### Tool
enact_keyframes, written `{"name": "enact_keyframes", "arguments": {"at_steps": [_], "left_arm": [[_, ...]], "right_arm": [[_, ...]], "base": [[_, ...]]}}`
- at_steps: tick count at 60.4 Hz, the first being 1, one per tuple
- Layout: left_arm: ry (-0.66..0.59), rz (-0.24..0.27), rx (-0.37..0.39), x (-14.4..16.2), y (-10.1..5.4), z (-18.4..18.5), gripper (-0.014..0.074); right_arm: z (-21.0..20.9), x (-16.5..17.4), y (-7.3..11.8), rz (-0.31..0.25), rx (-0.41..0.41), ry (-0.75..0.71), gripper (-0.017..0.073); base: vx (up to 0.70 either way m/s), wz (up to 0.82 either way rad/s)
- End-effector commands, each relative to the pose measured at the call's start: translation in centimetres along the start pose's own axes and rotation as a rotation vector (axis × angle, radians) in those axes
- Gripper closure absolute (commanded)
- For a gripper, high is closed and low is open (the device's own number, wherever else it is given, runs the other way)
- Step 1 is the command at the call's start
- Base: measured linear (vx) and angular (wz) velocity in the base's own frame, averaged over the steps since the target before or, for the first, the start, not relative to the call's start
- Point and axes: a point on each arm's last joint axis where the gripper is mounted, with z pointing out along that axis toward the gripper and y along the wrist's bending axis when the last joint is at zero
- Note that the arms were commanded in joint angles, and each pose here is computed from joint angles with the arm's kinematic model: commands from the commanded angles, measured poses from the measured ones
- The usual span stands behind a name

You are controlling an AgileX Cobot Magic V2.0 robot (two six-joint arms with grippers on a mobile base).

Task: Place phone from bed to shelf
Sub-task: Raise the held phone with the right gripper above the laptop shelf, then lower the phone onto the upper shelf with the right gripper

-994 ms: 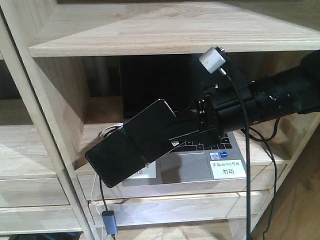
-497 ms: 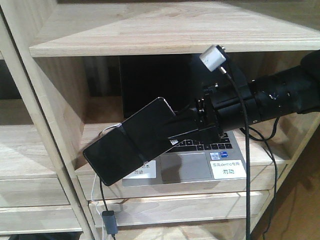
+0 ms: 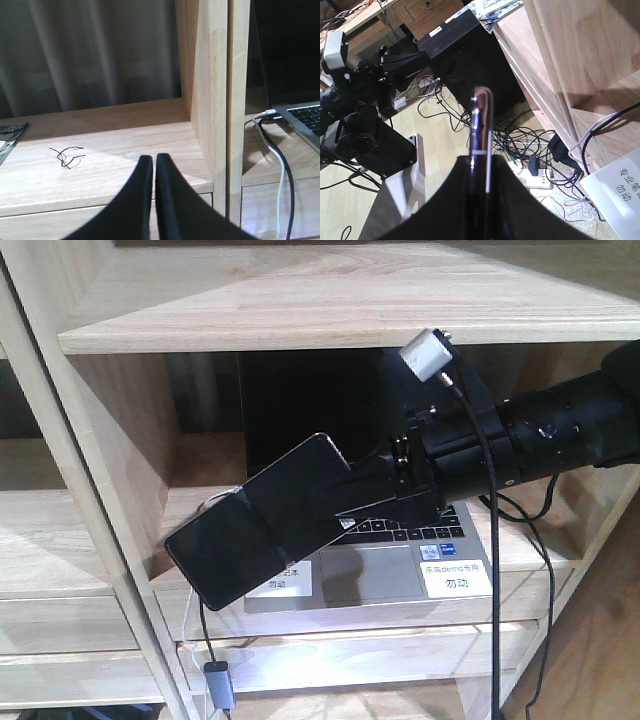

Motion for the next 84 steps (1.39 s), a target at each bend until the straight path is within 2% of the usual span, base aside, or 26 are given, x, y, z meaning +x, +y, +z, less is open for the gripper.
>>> {"name": "enact_keyframes", "arguments": {"at_steps": [1,28,37,44,53,60,70,77,84], "left_arm": [[-0.105,-0.014,-0.006,-1.4,0.1,-0.3,0.0592],[-0.105,-0.014,-0.006,-1.4,0.1,-0.3,0.0592],[-0.105,-0.014,-0.006,-1.4,0.1,-0.3,0.0592],[-0.105,-0.014,-0.006,-1.4,0.1,-0.3,0.0592],[-0.105,-0.014,-0.006,-1.4,0.1,-0.3,0.0592],[-0.105,-0.014,-0.006,-1.4,0.1,-0.3,0.0592],[-0.105,-0.014,-0.006,-1.4,0.1,-0.3,0.0592],[-0.105,-0.014,-0.006,-1.4,0.1,-0.3,0.0592],[-0.105,-0.014,-0.006,-1.4,0.1,-0.3,0.0592]], "right_arm": [[-1.0,-1.6,2.1,-0.042,-0.080,-0.086,0.0562],[-1.0,-1.7,2.1,-0.051,-0.062,-0.093,0.0561],[-1.7,-2.2,3.3,-0.081,-0.059,-0.121,0.0561],[-2.6,-2.7,4.8,-0.126,-0.036,-0.151,0.0561],[-4.0,-3.4,6.8,-0.183,0.032,-0.216,0.0561],[-5.4,-4.1,8.3,-0.225,0.130,-0.299,0.0561],[-7.3,-5.1,9.8,-0.246,0.265,-0.437,0.0561],[-8.2,-5.8,10.3,-0.232,0.317,-0.534,0.0561],[-8.9,-6.8,10.7,-0.260,0.345,-0.569,0.0561]], "base": [[0.00,0.00],[0.00,0.00],[0.00,0.00],[0.00,0.00],[0.00,0.00],[0.00,0.00],[0.00,0.00],[0.00,0.00],[0.00,0.00]]}}
